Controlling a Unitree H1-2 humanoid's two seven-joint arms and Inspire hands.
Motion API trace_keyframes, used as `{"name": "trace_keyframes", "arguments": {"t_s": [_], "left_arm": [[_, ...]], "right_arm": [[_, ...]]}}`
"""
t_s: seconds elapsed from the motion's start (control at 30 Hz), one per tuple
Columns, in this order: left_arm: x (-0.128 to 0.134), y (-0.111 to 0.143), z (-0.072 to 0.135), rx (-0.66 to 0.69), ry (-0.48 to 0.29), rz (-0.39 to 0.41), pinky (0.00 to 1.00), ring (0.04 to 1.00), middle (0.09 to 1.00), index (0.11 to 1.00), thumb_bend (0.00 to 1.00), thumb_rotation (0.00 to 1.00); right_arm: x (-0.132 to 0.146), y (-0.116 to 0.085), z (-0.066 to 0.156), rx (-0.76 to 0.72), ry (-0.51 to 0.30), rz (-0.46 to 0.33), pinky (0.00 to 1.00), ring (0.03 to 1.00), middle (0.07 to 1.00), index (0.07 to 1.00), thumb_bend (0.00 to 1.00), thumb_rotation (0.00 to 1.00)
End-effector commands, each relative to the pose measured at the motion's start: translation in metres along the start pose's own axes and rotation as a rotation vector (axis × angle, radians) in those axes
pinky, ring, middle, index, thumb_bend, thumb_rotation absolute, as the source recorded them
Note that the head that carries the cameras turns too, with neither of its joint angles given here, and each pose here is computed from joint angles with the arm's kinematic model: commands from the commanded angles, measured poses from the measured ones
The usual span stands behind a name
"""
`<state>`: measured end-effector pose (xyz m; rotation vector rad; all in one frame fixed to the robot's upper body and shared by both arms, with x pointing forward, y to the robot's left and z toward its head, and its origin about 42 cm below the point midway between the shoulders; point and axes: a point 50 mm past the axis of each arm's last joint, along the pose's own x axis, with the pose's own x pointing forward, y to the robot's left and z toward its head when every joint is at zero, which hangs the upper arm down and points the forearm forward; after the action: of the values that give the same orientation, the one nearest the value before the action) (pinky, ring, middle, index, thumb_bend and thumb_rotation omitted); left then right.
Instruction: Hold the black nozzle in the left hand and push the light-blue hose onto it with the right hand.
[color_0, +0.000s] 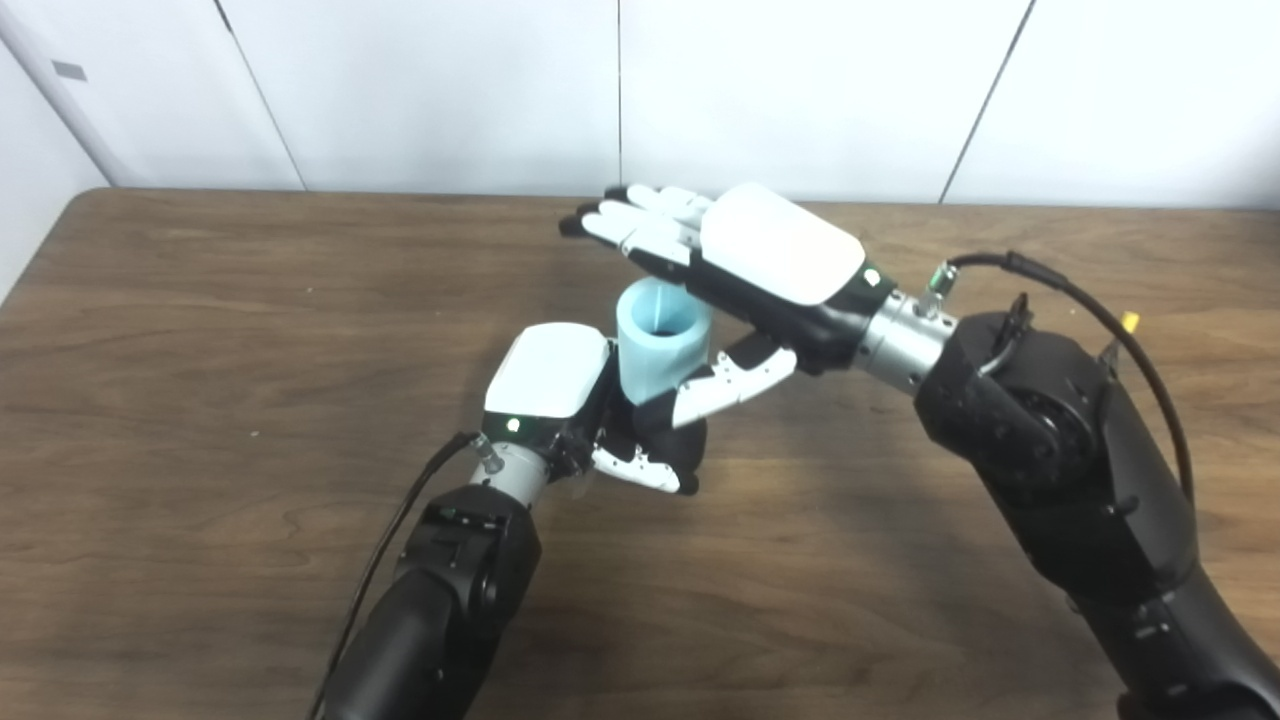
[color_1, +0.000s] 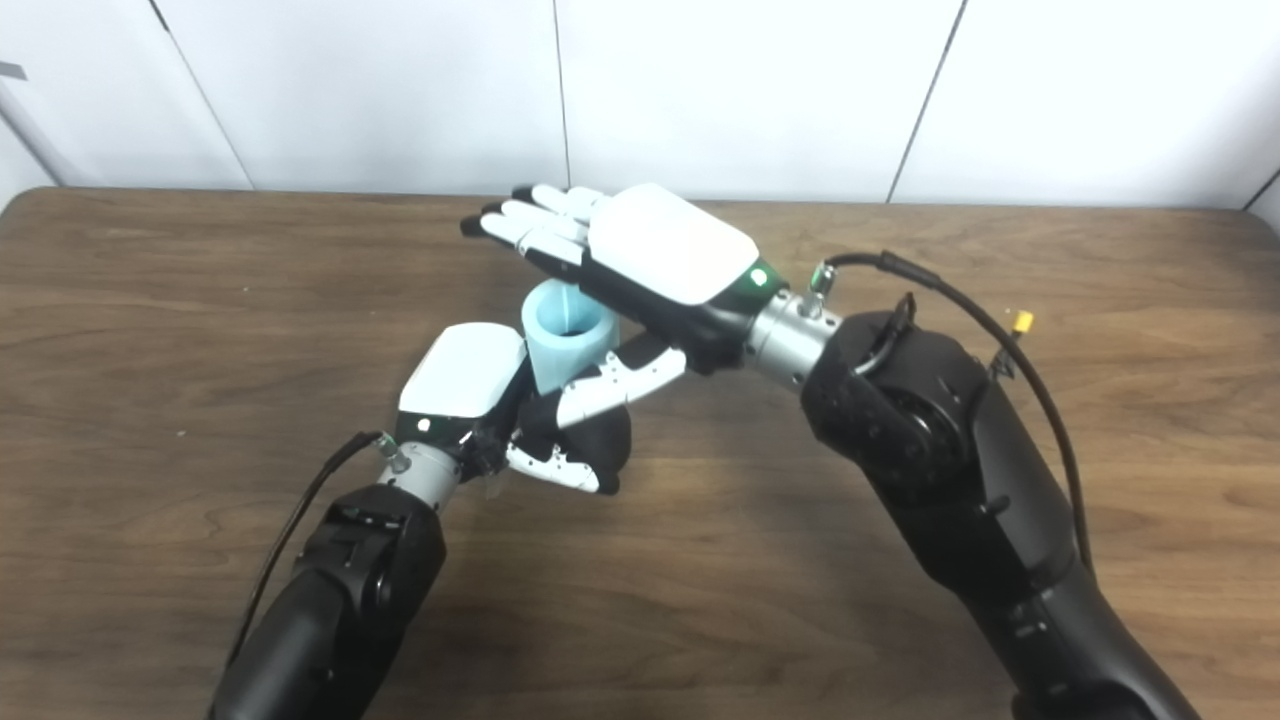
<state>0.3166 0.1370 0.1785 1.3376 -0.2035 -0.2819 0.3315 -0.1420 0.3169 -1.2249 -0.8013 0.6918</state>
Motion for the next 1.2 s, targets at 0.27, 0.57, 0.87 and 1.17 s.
{"name": "trace_keyframes", "arguments": {"t_s": [0.27, 0.57, 0.87, 1.17], "left_arm": [[0.001, 0.004, 0.004, 0.015, -0.027, 0.014, 0.40, 0.511, 0.480, 0.490, 0.52, 0.00], [0.000, 0.004, 0.004, 0.000, -0.024, 0.014, 0.41, 0.509, 0.470, 0.496, 0.52, 0.00], [0.000, 0.005, 0.004, -0.007, -0.023, 0.009, 0.41, 0.512, 0.487, 0.486, 0.52, 0.00], [0.000, 0.005, 0.005, -0.004, -0.019, 0.007, 0.42, 0.521, 0.513, 0.471, 0.52, 0.00]], "right_arm": [[-0.024, -0.007, 0.008, -0.072, -0.039, -0.003, 0.96, 0.977, 0.970, 0.958, 0.63, 1.00], [-0.031, -0.003, 0.006, -0.081, -0.034, 0.019, 0.98, 0.980, 0.958, 0.945, 0.62, 1.00], [-0.031, 0.003, 0.000, -0.088, -0.013, 0.067, 0.96, 0.969, 0.952, 0.922, 0.63, 1.00], [-0.030, 0.027, -0.016, -0.067, 0.040, 0.156, 0.92, 0.938, 0.927, 0.901, 0.65, 1.00]]}}
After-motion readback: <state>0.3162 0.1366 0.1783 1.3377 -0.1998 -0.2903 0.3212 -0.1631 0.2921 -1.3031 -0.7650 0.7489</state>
